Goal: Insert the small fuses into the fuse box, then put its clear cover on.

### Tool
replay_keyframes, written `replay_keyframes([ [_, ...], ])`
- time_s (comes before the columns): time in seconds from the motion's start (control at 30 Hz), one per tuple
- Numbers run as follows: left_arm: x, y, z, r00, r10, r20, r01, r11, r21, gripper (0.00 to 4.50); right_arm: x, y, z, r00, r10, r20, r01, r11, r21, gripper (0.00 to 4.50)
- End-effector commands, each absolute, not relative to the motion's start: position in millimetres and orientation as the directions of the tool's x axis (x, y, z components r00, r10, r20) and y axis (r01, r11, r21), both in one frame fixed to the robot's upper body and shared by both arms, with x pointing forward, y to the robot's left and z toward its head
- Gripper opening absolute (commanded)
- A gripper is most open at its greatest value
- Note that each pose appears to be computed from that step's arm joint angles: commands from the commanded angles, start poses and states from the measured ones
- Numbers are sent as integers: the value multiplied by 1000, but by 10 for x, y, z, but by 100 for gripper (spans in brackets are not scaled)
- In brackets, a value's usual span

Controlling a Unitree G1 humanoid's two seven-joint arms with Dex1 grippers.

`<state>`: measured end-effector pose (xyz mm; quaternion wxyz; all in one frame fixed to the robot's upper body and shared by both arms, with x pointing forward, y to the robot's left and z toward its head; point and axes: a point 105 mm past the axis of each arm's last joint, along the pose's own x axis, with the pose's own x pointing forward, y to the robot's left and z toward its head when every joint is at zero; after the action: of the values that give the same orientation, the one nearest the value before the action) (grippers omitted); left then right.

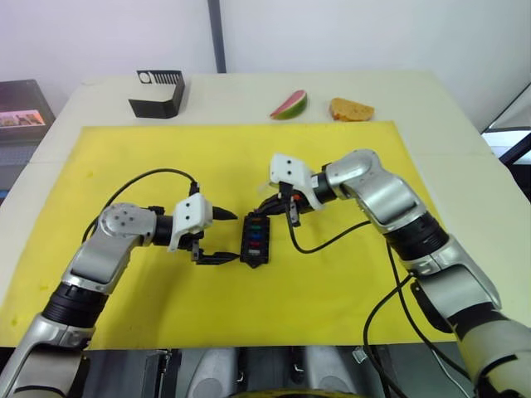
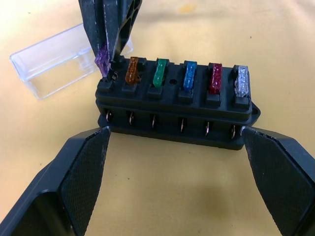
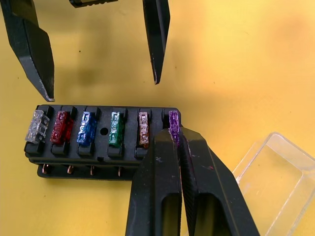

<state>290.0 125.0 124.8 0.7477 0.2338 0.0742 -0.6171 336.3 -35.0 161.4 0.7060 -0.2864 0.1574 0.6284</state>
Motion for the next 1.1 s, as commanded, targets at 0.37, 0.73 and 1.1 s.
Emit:
replay_keyframes([
  [0.37, 2867, 1192, 1323, 220, -897, -384, 951, 109, 290, 444, 3367, -301, 1588, 155, 783, -602, -974, 21, -224, 0],
  [0.73, 2873, 1198, 1316, 226, -894, -386, 949, 112, 294, 444, 3360, -341, 1464, 149, 741, -655, -978, 13, -207, 0],
  [1.1, 2882, 1199, 1309, 231, -892, -388, 947, 115, 299, 444, 3344, -271, 1585, 137, 755, -642, -981, 16, -192, 0],
])
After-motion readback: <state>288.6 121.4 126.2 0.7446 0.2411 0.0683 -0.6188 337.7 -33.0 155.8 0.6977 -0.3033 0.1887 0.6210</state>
